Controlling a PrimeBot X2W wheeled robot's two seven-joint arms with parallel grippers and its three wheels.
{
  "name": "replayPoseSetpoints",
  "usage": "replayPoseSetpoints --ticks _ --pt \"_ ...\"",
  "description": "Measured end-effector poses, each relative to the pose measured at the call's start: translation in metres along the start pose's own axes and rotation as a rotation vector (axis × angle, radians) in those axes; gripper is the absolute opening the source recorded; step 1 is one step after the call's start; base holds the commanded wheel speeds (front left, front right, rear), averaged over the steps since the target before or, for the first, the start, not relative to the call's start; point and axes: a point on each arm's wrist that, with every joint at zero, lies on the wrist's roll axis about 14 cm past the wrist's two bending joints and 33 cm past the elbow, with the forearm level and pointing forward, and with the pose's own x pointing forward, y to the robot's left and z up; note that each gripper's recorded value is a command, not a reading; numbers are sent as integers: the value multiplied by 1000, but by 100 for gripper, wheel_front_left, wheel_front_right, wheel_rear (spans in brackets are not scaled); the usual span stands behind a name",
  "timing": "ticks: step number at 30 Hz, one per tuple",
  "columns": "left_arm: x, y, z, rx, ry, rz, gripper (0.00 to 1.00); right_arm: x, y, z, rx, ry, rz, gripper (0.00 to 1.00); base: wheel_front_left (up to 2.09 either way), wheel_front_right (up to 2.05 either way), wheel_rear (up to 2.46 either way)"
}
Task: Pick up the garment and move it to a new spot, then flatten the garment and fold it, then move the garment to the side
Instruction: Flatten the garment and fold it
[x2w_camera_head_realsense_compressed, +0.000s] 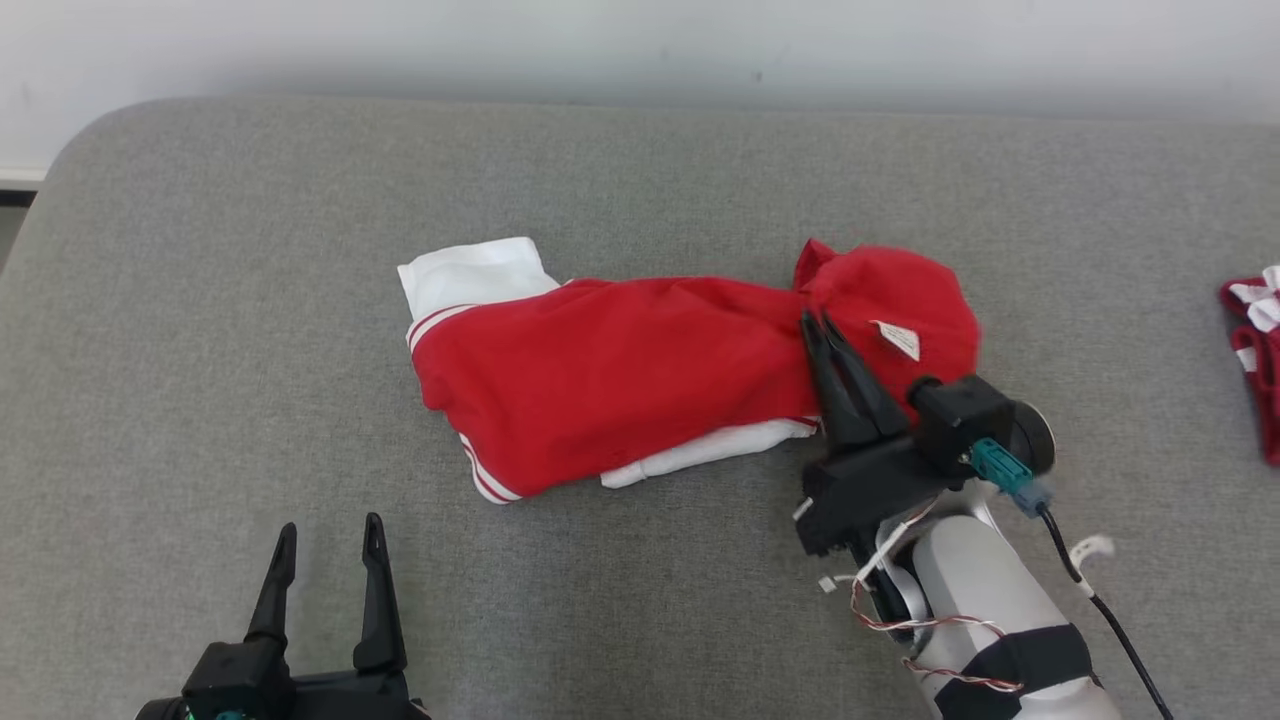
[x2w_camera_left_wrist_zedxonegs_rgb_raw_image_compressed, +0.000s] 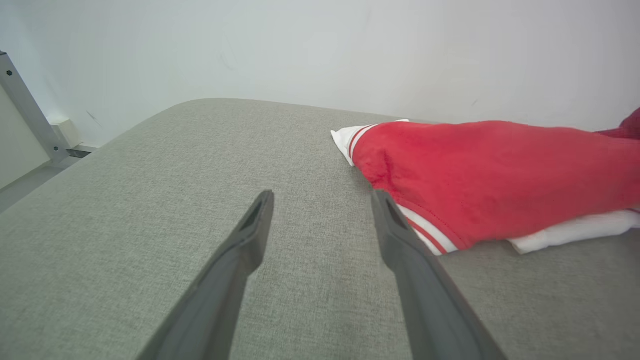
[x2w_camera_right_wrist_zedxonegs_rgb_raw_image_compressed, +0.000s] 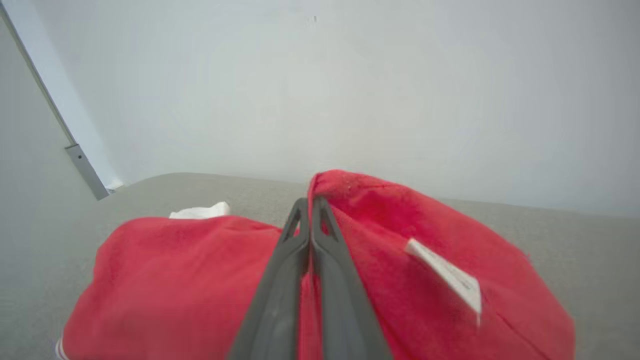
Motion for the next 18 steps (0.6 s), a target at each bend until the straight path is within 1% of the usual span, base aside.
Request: replayPoseSetpoints --ticks 8,13,14,16,18 --pt "-6 -10 13 -14 -37 -36 100 8 35 107 14 -280 107 0 0 0 0" --pt "-13 -10 18 -19 -52 -43 100 1 51 173 73 -457 162 0 0 0 0" --pt "-14 -9 18 -19 -53 -41 100 -2 53 188 102 -500 174 0 0 0 0" --pt "-18 -7 15 -20 -44 -35 100 -7 50 211 119 -571 173 0 0 0 0" --pt "-19 -6 13 -26 -37 -30 100 -9 38 219 134 -600 141 0 0 0 0"
